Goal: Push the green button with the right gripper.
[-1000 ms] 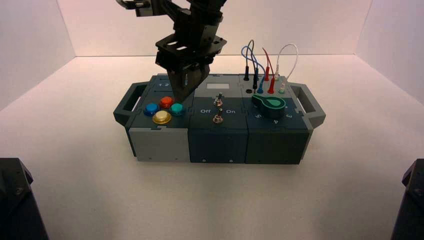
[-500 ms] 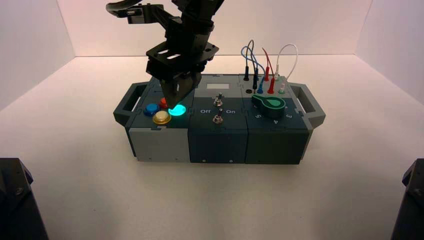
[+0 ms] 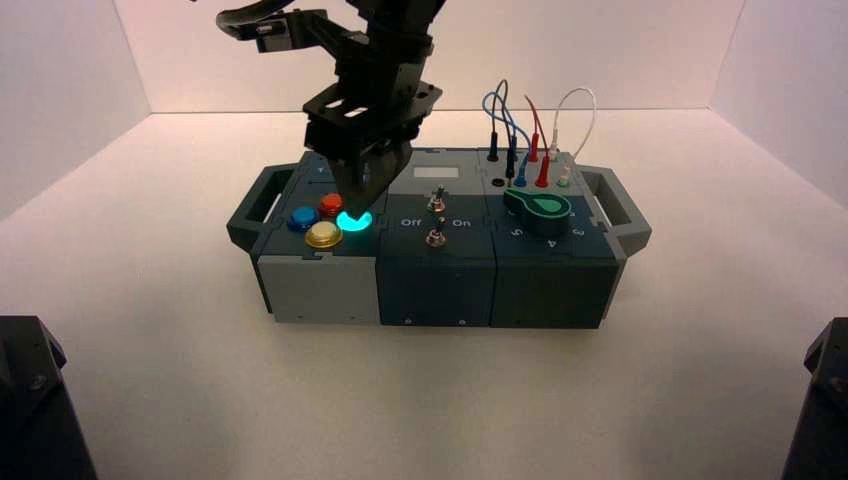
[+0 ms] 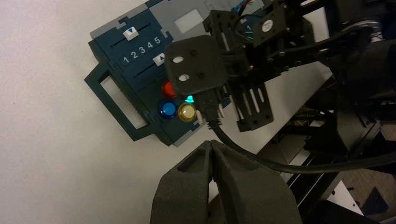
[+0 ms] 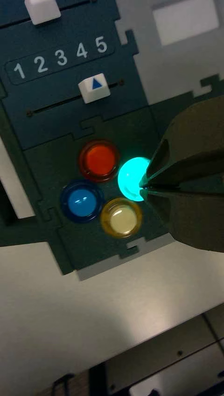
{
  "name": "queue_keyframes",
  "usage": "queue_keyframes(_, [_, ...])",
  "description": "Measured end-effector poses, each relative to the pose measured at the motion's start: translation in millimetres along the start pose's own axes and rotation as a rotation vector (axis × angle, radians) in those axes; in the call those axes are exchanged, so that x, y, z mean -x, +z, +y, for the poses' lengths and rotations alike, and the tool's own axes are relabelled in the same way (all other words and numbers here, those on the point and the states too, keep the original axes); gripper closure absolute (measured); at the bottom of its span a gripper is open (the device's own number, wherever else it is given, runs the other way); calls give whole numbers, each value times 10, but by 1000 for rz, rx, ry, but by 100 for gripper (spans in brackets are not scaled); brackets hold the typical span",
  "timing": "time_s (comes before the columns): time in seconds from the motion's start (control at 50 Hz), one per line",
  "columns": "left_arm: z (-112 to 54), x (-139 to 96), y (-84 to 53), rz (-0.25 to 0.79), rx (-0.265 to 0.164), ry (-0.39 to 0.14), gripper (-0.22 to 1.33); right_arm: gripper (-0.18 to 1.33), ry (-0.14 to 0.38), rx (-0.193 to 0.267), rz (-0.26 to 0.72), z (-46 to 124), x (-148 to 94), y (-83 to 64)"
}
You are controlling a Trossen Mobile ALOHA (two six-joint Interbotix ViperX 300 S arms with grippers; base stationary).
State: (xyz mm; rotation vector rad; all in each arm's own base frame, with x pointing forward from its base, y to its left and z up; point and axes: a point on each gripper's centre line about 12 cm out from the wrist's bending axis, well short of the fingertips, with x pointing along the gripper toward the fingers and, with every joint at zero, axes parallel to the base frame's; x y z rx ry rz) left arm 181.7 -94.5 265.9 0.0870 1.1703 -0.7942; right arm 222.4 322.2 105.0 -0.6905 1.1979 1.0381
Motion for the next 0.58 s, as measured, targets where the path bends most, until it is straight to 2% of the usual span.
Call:
queue_keyframes(0.28, [2, 9, 3, 1, -3, 2, 128, 129, 11, 41, 21, 40, 295, 26])
queue_keyframes(0.58, [22, -13, 7, 10, -1, 5, 128, 129, 18, 47, 21, 85, 467, -5])
